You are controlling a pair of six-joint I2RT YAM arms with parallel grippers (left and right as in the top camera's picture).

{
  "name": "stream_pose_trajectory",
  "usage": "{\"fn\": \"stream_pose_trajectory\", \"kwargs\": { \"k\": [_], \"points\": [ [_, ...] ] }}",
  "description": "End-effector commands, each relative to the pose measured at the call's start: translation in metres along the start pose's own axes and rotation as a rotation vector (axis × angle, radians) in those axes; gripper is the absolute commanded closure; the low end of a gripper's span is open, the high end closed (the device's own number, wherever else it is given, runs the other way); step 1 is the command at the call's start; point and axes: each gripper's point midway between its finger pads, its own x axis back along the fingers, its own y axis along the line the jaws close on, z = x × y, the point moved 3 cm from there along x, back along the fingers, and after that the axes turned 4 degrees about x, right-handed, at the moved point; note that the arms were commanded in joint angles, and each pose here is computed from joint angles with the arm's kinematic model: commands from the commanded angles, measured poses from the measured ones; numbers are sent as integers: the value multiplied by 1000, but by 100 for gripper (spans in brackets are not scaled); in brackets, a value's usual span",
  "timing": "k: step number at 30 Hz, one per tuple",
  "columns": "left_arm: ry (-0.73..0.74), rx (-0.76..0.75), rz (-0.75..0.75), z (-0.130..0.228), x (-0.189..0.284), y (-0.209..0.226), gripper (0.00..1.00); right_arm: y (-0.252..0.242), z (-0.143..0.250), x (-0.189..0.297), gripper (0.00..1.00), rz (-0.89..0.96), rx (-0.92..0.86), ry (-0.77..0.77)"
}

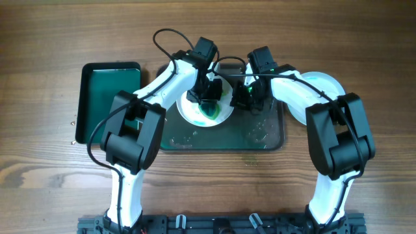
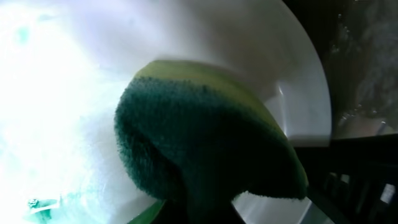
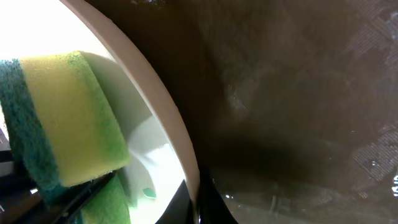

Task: Clean dirty plates on tray and stack at the side
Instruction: 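Scrub the third plate with the sponge in the left gripper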

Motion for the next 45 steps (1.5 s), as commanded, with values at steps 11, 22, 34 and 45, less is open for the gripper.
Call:
{"fn": "stream_pose_trajectory", "kwargs": {
  "k": [11, 22, 34, 45],
  "points": [
    [-71, 344, -442, 13, 6, 64, 96, -10, 6, -11, 96, 26, -29, 24],
    [-73, -25, -9, -15, -8, -2, 96, -10, 6, -11, 96, 26, -29, 25],
    [-289, 333, -599, -19, 22, 86, 96, -11, 6, -11, 95, 29, -28, 23],
    [108, -56, 167, 20, -6, -26, 96, -11, 6, -11, 96, 29, -33, 24]
  ]
}}
